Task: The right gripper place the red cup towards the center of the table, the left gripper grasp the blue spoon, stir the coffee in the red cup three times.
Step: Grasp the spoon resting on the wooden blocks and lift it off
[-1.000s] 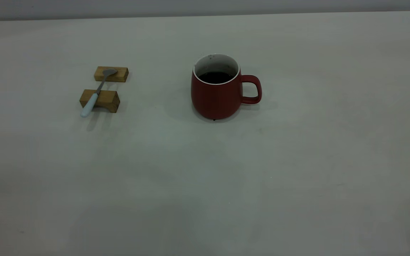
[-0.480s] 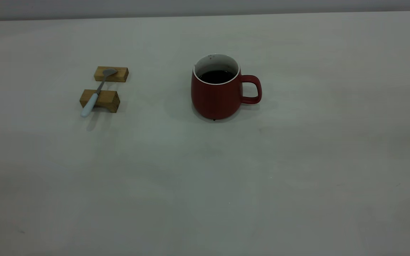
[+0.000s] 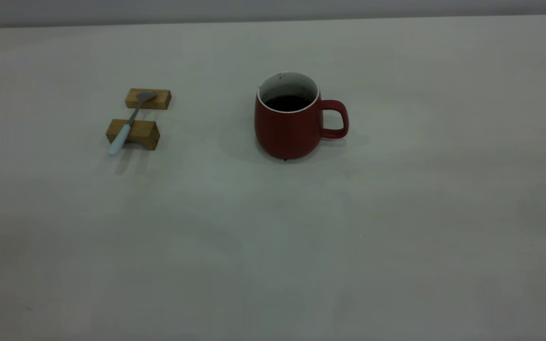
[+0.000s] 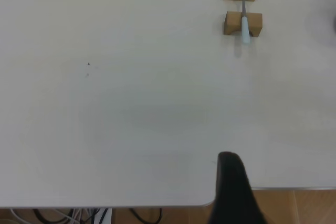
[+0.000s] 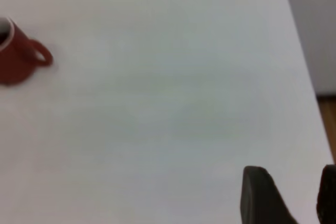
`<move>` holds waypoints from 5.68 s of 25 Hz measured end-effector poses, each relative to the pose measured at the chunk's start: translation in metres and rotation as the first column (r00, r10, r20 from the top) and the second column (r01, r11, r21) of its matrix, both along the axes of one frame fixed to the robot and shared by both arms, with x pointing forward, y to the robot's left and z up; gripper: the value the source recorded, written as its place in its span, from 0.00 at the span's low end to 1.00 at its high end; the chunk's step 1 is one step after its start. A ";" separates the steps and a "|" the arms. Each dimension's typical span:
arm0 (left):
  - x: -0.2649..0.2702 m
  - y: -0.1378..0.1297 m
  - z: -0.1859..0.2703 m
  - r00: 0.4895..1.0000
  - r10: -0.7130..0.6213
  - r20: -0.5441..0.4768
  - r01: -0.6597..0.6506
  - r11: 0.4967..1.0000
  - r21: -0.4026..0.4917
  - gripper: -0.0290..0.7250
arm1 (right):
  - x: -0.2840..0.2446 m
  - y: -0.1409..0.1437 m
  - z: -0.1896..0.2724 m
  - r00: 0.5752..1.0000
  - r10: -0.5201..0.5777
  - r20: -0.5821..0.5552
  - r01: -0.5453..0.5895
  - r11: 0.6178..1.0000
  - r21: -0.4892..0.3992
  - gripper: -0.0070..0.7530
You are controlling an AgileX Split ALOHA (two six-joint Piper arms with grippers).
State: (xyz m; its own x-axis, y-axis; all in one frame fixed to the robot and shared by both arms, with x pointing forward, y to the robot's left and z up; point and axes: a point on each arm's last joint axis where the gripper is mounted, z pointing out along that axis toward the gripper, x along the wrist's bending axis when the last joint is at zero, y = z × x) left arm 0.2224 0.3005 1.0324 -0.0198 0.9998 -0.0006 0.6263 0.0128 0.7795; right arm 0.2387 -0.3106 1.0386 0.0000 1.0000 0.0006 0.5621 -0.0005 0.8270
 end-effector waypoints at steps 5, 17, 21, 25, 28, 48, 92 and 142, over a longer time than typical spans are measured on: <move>0.000 0.000 0.000 1.000 0.000 0.000 0.000 1.000 0.000 0.76 | -0.001 0.004 -0.001 0.998 0.059 0.000 -0.059 0.998 0.004 0.41; 0.000 0.000 0.000 1.000 0.000 0.000 0.000 1.000 0.000 0.76 | -0.001 0.006 -0.001 0.997 0.072 -0.001 -0.072 0.997 0.015 0.41; 0.000 0.000 0.000 1.000 0.000 0.000 0.000 1.000 0.000 0.76 | -0.001 0.006 -0.001 0.997 0.072 -0.001 -0.072 0.997 0.015 0.41; 0.000 0.000 0.000 1.000 0.000 0.000 0.000 1.000 0.000 0.76 | -0.001 0.006 -0.001 0.997 0.072 -0.001 -0.072 0.997 0.015 0.41; 0.000 0.000 0.000 1.000 0.000 0.000 0.000 1.000 0.000 0.76 | -0.001 0.006 -0.001 0.997 0.072 -0.001 -0.072 0.997 0.015 0.41; 0.023 0.008 0.011 0.992 0.117 -0.040 -0.118 0.993 -0.009 0.76 | -0.001 0.006 -0.001 0.997 0.072 -0.001 -0.072 0.997 0.015 0.41; 0.393 -0.048 -0.149 0.698 0.007 -0.716 -0.043 0.999 -0.033 0.80 | -0.001 0.006 -0.001 0.997 0.072 -0.001 -0.072 0.997 0.015 0.41; 0.468 -0.082 -0.175 0.567 -0.144 -0.811 -0.134 0.955 -0.264 0.22 | -0.001 0.006 -0.001 0.997 0.072 -0.001 -0.072 0.997 0.015 0.41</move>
State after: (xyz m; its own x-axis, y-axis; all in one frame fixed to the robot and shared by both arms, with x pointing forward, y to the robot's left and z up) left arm 0.6906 0.2183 0.8574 -0.1460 0.9578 -0.2477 0.9869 0.1235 -0.1043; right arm 0.2374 -0.3047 1.0380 -0.0722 0.9973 0.0158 0.5625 0.0276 0.8263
